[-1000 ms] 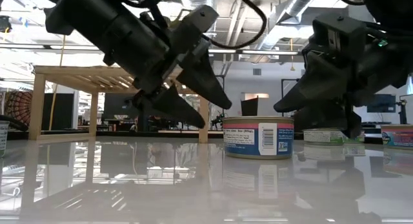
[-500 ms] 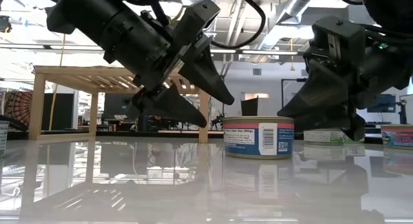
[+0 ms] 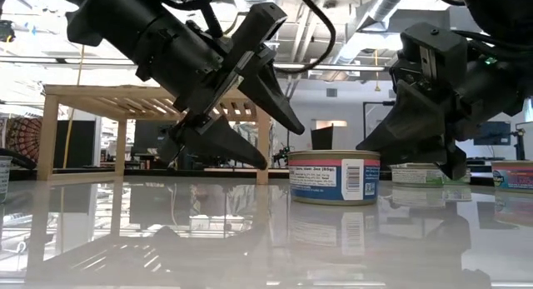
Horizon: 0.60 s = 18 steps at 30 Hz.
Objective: Stack canned seafood by type on shelf
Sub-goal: Stack the blue tuna can on top of the blue tuna can on the shelf
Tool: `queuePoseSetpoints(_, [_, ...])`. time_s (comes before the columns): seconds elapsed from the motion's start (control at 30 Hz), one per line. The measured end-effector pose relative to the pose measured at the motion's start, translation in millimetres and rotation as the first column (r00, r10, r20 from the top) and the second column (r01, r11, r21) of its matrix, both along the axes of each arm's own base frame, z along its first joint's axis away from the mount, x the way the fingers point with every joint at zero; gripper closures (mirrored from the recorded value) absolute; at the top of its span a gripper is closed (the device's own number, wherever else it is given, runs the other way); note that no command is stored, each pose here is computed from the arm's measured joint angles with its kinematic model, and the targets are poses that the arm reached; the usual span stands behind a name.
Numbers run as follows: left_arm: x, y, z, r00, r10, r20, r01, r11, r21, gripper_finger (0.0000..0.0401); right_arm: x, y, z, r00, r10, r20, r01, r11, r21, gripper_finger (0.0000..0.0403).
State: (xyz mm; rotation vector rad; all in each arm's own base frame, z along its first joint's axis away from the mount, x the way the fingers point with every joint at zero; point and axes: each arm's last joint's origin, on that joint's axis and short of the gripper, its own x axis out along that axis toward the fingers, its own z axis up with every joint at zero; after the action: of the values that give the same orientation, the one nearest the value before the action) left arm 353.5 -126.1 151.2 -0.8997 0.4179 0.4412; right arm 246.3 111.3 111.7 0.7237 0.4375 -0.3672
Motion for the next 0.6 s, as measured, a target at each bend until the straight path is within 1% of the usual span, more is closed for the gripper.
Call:
queuePoseSetpoints(0.17, [-0.2,-1.1,-0.3,1.000,0.010,0.003,-0.010,0.998,-0.069,0.0152,-0.1,-0.1,-0.2,1.000,0.002,-0.003,-0.002,1.000,-0.009,0.0313])
queuePoseSetpoints(0.3, [0.4,0.8,-0.5,0.999,0.049,0.010,-0.048,0.992,-0.120,0.0152,-0.9,-0.5,-1.3,1.000,0.003,-0.017,-0.003,1.000,-0.019,0.0313])
queuePoseSetpoints(0.5, [0.5,2.2,-1.1,0.996,0.086,0.011,-0.083,0.983,-0.166,0.0152,-2.2,-1.2,-2.9,0.999,-0.003,-0.041,0.002,1.000,-0.024,0.0313])
queuePoseSetpoints(0.6, [4.4,-1.6,-10.5,0.992,0.117,0.038,-0.108,0.975,-0.195,0.0152,-3.2,0.2,-3.4,0.999,0.002,-0.045,-0.003,1.000,-0.028,0.0313])
